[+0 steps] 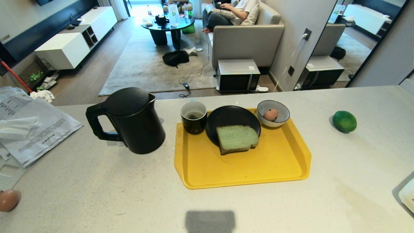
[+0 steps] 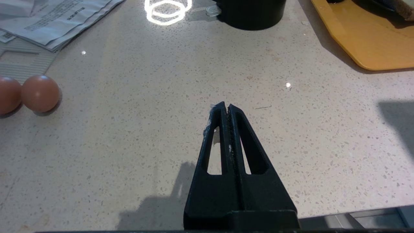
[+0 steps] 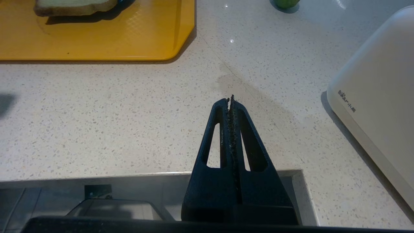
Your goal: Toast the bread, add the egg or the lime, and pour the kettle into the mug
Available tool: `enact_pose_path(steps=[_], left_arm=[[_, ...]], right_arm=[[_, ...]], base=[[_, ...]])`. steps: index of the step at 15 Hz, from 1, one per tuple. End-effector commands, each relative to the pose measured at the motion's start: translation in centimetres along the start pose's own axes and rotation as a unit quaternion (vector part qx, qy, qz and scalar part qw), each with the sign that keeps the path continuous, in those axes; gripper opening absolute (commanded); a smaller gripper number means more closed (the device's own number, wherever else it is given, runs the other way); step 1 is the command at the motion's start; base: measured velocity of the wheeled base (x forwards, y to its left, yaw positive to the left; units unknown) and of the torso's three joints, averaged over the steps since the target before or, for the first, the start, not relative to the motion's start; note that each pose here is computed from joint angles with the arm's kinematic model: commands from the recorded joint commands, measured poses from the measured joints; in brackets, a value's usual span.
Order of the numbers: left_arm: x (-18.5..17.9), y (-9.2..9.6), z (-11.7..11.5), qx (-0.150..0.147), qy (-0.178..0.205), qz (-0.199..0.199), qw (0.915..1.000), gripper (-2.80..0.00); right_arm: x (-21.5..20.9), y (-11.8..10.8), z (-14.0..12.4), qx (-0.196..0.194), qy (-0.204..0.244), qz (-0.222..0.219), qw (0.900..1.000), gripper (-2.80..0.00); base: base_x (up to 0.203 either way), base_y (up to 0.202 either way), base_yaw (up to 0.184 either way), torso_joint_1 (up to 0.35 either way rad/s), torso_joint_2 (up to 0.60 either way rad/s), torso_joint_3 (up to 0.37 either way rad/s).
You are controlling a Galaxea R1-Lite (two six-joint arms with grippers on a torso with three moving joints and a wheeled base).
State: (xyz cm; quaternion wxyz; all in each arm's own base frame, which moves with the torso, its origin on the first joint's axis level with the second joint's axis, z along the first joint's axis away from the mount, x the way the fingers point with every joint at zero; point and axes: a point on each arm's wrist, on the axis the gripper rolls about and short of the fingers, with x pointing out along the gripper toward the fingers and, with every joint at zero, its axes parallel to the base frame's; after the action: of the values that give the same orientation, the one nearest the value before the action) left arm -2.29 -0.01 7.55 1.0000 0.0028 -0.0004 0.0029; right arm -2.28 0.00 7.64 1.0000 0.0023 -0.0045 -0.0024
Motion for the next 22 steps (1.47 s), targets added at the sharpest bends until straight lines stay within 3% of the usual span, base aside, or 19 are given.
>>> enact_pose_path(steps=[1,5,22], left_arm=[[-0.01,0.0,0.0,-0.001,0.0,0.0,1.0,-2.8],[-0.01,0.0,0.0,-0.001,0.0,0.0,1.0,-2.8],[-0.01,0.0,0.0,0.0,0.0,0.0,1.0,-2.8]], right_arm=[[0.01,0.0,-0.03,0.0,0.001,0.0,1.0,-2.8],[0.01,0.0,-0.04,0.0,0.001,0.0,1.0,-2.8],[0.01,0.0,-0.04,-0.002,0.001,0.001,1.0,-2.8]], base=[[0.0,0.0,0.0,-0.147,0.29,0.139],[0.0,0.0,0.0,-0.144,0.28,0.128],[0.0,0.0,0.0,-0.001,0.0,0.001]])
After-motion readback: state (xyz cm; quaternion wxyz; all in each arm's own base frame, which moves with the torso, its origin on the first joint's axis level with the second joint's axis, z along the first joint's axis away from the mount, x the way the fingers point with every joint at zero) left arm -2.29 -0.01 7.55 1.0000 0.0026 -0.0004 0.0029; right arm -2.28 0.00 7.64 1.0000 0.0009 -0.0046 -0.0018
